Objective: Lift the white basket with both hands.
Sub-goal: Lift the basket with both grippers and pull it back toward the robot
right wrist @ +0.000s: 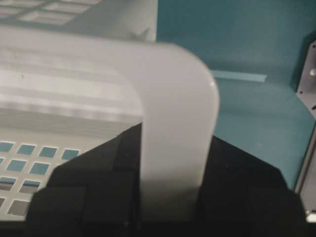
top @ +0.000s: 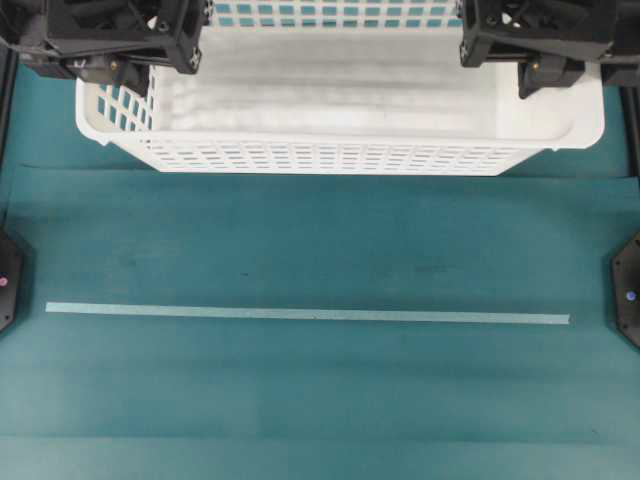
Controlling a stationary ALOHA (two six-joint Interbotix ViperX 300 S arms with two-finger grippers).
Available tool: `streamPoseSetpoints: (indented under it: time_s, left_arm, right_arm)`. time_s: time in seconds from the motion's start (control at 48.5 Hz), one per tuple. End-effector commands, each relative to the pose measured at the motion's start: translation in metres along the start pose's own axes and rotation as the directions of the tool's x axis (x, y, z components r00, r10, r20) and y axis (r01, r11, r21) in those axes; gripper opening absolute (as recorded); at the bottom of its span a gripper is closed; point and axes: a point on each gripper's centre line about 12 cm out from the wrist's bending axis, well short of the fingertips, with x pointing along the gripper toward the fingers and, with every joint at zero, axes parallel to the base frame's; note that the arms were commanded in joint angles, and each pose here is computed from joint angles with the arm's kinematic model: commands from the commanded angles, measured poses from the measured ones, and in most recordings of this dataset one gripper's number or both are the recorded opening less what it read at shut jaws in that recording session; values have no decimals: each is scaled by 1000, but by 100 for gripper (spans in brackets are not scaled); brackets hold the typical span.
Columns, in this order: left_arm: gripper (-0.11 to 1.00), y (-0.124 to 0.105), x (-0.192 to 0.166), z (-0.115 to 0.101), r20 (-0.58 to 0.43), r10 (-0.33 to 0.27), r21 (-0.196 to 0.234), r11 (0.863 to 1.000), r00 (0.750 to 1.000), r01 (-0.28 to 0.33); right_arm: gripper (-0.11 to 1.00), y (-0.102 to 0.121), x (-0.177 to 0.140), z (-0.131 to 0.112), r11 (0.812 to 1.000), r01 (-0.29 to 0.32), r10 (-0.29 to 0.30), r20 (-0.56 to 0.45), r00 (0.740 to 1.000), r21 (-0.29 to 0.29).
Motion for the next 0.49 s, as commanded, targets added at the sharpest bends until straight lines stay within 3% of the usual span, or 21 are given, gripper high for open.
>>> streamPoseSetpoints:
  time_s: [0.0,0.144,0.371,0.474]
  left_arm:
    - [-4,-4,6,-4,-12,6,102,995,1000,-5]
    - [-4,-2,35,-9,-45,81,115,990,996,-76]
    - [-4,9,51,-15,-26,36,99,995,999,-33]
    - [-4,16,61,-20,-24,30,62,998,999,-28]
  right_arm:
    - [20,8,12,-8,990,38,-41,-13,999,-136]
    - [20,11,29,-7,983,82,-87,-22,996,-163]
    - [20,12,68,-7,980,98,-103,-19,995,-172]
    - [20,5,86,-12,982,83,-89,-31,996,-169]
